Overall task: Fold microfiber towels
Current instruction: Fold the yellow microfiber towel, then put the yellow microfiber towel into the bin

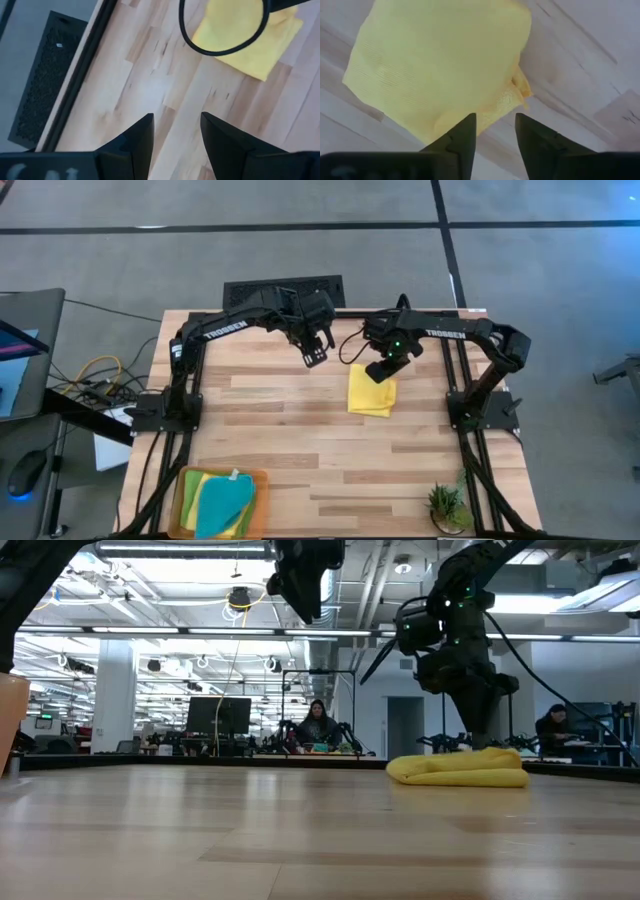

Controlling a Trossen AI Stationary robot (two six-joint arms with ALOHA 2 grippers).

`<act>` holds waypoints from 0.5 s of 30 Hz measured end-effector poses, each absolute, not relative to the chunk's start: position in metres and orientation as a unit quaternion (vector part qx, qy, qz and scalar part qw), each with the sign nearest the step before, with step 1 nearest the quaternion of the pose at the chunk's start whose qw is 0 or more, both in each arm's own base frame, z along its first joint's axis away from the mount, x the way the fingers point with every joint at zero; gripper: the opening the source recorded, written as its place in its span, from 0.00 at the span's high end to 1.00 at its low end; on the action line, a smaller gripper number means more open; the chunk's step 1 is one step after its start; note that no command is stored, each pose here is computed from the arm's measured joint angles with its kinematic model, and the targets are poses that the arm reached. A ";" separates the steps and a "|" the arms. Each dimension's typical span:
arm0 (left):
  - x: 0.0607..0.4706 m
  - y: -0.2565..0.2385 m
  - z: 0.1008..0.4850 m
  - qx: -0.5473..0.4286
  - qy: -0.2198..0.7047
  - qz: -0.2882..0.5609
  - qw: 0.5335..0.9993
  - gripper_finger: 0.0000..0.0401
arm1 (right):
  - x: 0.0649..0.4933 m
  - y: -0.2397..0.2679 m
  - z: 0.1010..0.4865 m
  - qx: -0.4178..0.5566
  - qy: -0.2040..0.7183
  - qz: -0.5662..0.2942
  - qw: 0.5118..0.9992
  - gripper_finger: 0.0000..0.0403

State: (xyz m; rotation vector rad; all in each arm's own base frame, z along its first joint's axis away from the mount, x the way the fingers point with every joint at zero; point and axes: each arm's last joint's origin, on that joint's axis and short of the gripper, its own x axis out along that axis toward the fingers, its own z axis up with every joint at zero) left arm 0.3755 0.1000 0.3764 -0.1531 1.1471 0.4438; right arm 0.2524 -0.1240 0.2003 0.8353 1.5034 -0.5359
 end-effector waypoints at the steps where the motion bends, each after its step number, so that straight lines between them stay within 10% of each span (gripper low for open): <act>1: 0.376 0.100 0.376 -0.074 0.538 0.205 0.814 0.61 | 0.252 -0.124 0.200 0.364 0.656 -0.233 0.619 0.60; 15: 0.396 0.114 0.312 -0.250 0.529 0.130 0.801 0.61 | 0.226 -0.107 0.261 0.370 0.566 -0.257 0.690 0.59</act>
